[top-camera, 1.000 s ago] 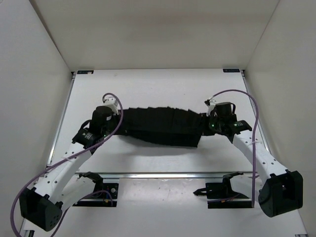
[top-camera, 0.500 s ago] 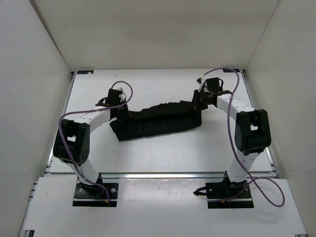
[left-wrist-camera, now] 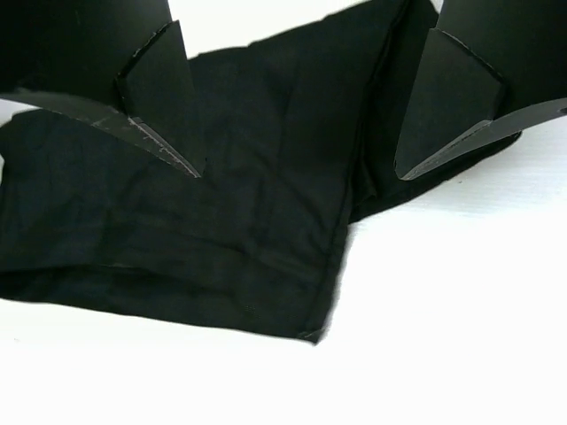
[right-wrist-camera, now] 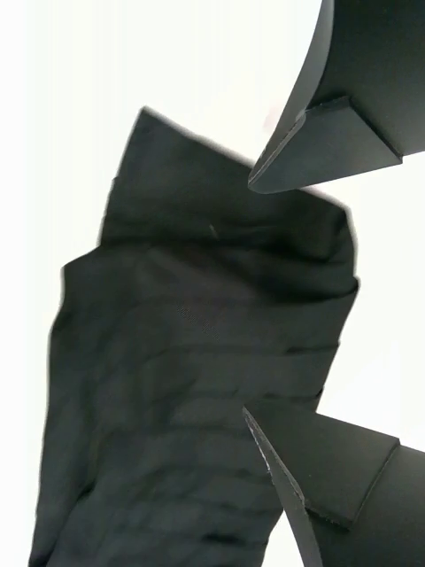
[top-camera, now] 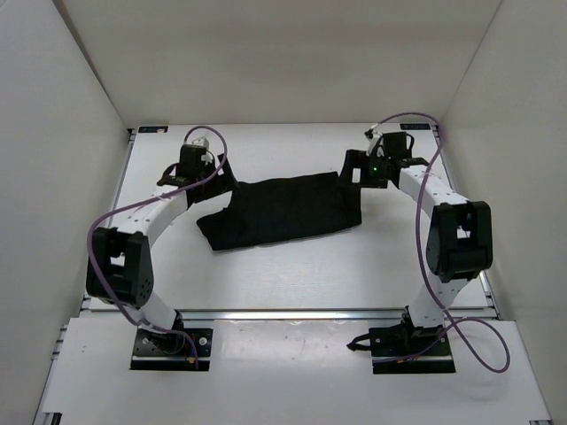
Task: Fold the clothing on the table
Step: Fold the skirt
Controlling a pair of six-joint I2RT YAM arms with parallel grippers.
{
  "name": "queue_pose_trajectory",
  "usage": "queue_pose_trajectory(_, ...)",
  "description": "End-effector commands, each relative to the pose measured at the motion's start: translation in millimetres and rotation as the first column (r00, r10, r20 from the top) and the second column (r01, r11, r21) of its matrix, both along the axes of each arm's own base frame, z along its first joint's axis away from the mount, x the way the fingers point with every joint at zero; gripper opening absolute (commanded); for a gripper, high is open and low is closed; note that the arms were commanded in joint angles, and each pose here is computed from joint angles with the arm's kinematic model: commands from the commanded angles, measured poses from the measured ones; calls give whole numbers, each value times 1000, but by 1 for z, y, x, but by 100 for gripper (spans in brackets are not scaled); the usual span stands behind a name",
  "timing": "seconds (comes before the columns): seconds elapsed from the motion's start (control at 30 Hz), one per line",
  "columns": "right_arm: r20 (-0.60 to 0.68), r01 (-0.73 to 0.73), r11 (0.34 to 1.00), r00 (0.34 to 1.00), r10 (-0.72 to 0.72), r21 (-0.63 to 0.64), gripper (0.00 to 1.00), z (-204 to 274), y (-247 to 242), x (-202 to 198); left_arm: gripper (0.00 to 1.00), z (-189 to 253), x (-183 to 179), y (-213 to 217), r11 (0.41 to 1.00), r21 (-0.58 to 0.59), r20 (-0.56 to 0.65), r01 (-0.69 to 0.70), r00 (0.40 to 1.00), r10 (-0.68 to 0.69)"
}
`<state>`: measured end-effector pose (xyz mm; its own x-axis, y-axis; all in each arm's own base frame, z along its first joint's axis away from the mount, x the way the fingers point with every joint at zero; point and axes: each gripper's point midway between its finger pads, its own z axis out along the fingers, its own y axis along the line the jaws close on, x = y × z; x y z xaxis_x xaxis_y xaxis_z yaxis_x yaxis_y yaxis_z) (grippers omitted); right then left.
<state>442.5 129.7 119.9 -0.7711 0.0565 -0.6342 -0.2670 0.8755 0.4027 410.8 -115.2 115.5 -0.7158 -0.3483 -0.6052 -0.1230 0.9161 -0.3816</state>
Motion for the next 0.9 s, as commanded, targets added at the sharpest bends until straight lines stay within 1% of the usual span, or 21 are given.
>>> queue_pose_trajectory(0.0, -24, 16, 998, 1000, -18, -68, 99, -16, -18, -21, 99, 27, -19, -12, 995, 71, 77, 77, 994, -82)
queue_pose_trajectory(0.03, -44, 16, 996, 999, -20, -88, 99, -24, -20, -29, 98, 25, -29, -22, 991, 82, 65, 108, 991, -114)
queue_pose_trajectory(0.07, -49, 10, 995, 999, -15, -101, 99, -28, -20, -31, 96, 15, -36, -16, 988, 125, 42, 94, 994, -100)
queue_pose_trajectory(0.1, -85, 4, 993, 996, -14, -115, 99, -40, -22, -40, 94, 9, -45, -23, 984, 139, 23, 116, 993, -120)
queue_pose_trajectory(0.17, -102, -6, 992, 995, -7, -126, 99, -49, -20, -44, 87, -9, -63, -21, 981, 154, -38, 118, 993, -113)
queue_pose_trajectory(0.23, -111, -9, 991, 994, -6, -131, 99, -53, -16, -45, 83, -23, -74, -14, 982, 159, -89, 103, 992, -90)
queue_pose_trajectory(0.3, -123, -15, 992, 992, 0, -125, 99, -58, -15, -45, 80, -32, -84, -6, 978, 189, -123, 93, 990, -70)
queue_pose_trajectory(0.37, -125, -31, 992, 992, 16, -119, 98, -61, -12, -41, 63, -37, -90, 1, 973, 214, -142, 85, 988, -55)
queue_pose_trajectory(0.43, -141, -25, 993, 990, 9, -116, 96, -65, -12, -41, 57, -39, -88, 5, 972, 227, -146, 68, 989, -35)
queue_pose_trajectory(0.53, -141, -23, 989, 990, 2, -146, 93, -71, -13, -38, 50, -47, -90, 10, 967, 251, -165, 46, 986, -4)
queue_pose_trajectory(0.57, -147, -22, 986, 989, -3, -165, 90, -75, -12, -39, 47, -49, -91, 13, 965, 257, -173, 40, 985, 5)
queue_pose_trajectory(0.6, -148, -15, 984, 989, -11, -176, 86, -76, -15, -38, 47, -52, -92, 12, 964, 262, -178, 47, 984, 0)
queue_pose_trajectory(0.63, -157, -15, 981, 988, -15, -192, 85, -81, -14, -39, 45, -54, -92, 11, 966, 253, -184, 49, 983, -2)
queue_pose_trajectory(0.7, -172, -29, 982, 985, -3, -184, 77, -86, -13, -41, 41, -62, -94, 9, 967, 250, -199, 58, 980, -8)
queue_pose_trajectory(0.73, -183, -40, 983, 983, 7, -180, 69, -90, -10, -43, 39, -67, -96, 7, 966, 249, -220, 70, 975, -14)
queue_pose_trajectory(0.77, -181, -46, 984, 983, 14, -173, 64, -89, -9, -41, 38, -68, -97, 6, 966, 247, -225, 73, 974, -16)
queue_pose_trajectory(0.8, -192, -39, 984, 981, 5, -173, 54, -93, -9, -41, 34, -71, -98, 5, 966, 247, -231, 79, 973, -20)
queue_pose_trajectory(0.83, -194, -51, 984, 981, 17, -172, 50, -94, -6, -41, 32, -74, -95, 4, 965, 249, -236, 85, 971, -25)
queue_pose_trajectory(0.87, -194, -51, 984, 981, 17, -169, 43, -94, -4, -41, 29, -79, -98, 3, 963, 251, -254, 95, 967, -29)
